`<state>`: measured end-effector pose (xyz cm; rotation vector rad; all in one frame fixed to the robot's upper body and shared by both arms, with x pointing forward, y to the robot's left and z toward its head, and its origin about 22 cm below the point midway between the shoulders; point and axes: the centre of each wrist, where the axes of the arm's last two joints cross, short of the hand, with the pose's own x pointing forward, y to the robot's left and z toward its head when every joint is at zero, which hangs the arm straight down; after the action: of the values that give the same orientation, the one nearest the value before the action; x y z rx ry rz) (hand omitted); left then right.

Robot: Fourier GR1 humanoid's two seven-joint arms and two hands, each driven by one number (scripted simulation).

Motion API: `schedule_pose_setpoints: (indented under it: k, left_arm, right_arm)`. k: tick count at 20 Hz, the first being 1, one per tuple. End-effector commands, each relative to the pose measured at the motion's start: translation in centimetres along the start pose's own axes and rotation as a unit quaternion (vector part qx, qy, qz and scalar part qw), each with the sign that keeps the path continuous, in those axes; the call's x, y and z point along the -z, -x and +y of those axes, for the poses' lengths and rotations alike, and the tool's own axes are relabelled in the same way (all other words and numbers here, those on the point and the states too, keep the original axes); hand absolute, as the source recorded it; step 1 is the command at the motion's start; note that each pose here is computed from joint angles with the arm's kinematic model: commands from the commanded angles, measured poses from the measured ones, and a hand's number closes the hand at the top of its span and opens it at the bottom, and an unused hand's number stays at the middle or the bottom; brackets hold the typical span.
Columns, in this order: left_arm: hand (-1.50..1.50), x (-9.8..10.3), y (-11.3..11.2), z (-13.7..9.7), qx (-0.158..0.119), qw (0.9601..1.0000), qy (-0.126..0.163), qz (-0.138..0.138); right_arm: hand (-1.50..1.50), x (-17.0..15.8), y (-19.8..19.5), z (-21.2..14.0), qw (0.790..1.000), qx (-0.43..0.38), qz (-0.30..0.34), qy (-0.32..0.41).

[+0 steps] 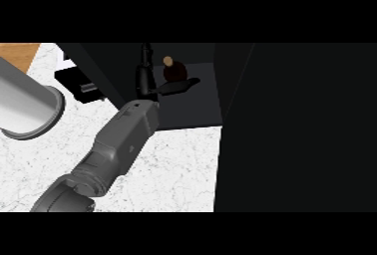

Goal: Pick up the wine, place it into the cabinet and close the cabinet

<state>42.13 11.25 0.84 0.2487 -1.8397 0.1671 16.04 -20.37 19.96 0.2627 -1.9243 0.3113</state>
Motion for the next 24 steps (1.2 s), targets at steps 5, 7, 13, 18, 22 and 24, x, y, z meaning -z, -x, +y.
schedule_pose_setpoints:
  k: [5, 7, 13, 18, 22, 24]
  left_arm:
    - [-1.5, -0.3, 0.7, 0.8, -0.018, 0.9996, 0.017, -0.015]
    - [-1.5, 0.2, 0.8, 2.0, -0.016, 0.9992, 0.033, -0.018]
    - [-1.5, -1.2, 1.6, 1.0, -0.039, 0.998, 0.048, -0.012]
    - [-1.5, -1.6, 2.1, 1.5, -0.072, 0.9957, 0.058, -0.004]
    - [-1.5, -1.4, 1.8, 1.2, -0.092, 0.9943, 0.055, -0.005]
    - [-1.5, -2.1, 2.7, 1.8, -0.098, 0.9941, 0.046, -0.002]
  right_arm:
    - [-1.5, -1.8, -1.1, 0.0, 1.0, 0.011, -0.005, -0.012]
    - [-1.5, -0.3, 0.5, 0.2, 1.0, 0.017, -0.012, -0.002]
    - [-1.5, -0.7, -1.4, 0.6, 1.0, 0.017, -0.016, -0.016]
    - [-1.5, -0.2, -0.5, -0.4, 1.0, 0.006, -0.007, -0.001]
    - [-1.5, 0.7, -0.6, 1.2, 1.0, 0.013, -0.003, 0.002]
    - [-1.5, -0.8, -1.3, 1.4, 1.0, 0.02, -0.003, -0.012]
